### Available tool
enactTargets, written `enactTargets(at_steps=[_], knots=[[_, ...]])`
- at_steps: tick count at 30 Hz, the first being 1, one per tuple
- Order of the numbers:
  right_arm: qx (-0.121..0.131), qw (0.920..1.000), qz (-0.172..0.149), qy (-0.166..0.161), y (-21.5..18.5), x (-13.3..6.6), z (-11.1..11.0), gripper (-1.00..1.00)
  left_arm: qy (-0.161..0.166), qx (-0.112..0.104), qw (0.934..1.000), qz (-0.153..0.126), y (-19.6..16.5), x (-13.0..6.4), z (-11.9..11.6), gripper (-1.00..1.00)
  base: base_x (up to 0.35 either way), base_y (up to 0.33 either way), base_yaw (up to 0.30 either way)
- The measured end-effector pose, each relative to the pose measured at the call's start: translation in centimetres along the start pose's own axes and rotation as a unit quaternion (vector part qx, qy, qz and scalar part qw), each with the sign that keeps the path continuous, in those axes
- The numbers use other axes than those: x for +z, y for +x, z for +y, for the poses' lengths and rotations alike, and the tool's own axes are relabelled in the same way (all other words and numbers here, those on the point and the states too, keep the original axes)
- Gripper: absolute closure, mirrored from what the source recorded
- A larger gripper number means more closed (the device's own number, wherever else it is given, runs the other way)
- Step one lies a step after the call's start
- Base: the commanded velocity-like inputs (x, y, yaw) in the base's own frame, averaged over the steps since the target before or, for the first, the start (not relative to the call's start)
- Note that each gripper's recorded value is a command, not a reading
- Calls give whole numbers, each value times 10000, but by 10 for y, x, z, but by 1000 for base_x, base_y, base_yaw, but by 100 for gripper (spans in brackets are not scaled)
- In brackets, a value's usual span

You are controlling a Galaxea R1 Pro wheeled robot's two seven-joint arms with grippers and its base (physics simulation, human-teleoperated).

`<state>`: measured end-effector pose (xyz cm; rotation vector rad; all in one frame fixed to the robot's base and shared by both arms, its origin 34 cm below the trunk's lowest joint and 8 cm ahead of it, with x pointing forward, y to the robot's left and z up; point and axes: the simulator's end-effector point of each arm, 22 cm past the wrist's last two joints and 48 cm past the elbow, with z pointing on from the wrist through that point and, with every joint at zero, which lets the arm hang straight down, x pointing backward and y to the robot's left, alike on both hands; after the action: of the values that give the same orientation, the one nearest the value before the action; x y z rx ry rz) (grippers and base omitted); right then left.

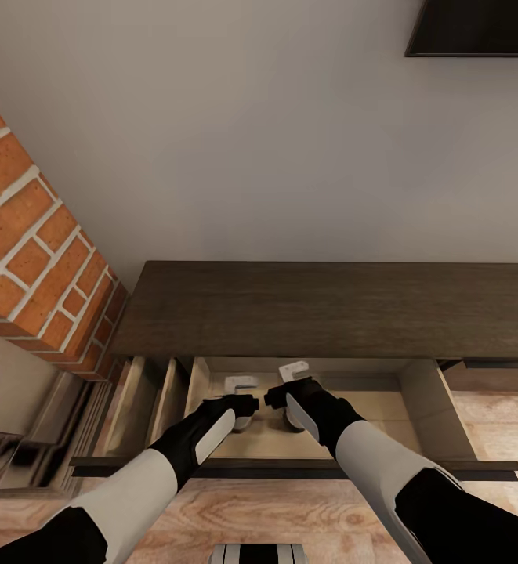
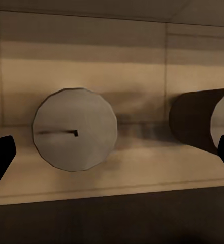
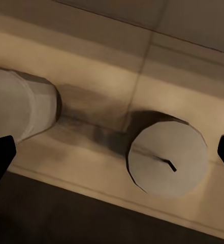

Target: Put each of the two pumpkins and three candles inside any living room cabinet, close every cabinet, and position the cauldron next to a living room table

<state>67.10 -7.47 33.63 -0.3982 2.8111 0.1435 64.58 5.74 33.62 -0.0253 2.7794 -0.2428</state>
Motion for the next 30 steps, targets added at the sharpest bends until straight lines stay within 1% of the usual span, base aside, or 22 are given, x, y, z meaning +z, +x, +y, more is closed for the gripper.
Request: enactTargets(at_steps=[8, 16, 24, 26, 30], knots=[[11, 10000, 5, -2, 0, 0, 0, -100, -6, -6, 10000, -11, -1, 0, 2, -100, 0, 0, 0], [16, 10000, 17, 5, 1, 0, 0, -100, -68, 1, 10000, 53, 1, 0, 10, -100, 0, 0, 0], [30, 9999, 18, 108, 2, 0, -18, -100, -47, 0, 10000, -3, -7, -3, 9, -100, 0, 0, 0], [27, 9999, -41, 142, -2, -2, -25, -100, -85, 15, 10000, 19, -8, -5, 11, -100, 0, 0, 0], [11, 9998, -91, 151, -9, -5, -29, -100, -112, 23, 9999, 38, -9, -6, 12, -100, 0, 0, 0]])
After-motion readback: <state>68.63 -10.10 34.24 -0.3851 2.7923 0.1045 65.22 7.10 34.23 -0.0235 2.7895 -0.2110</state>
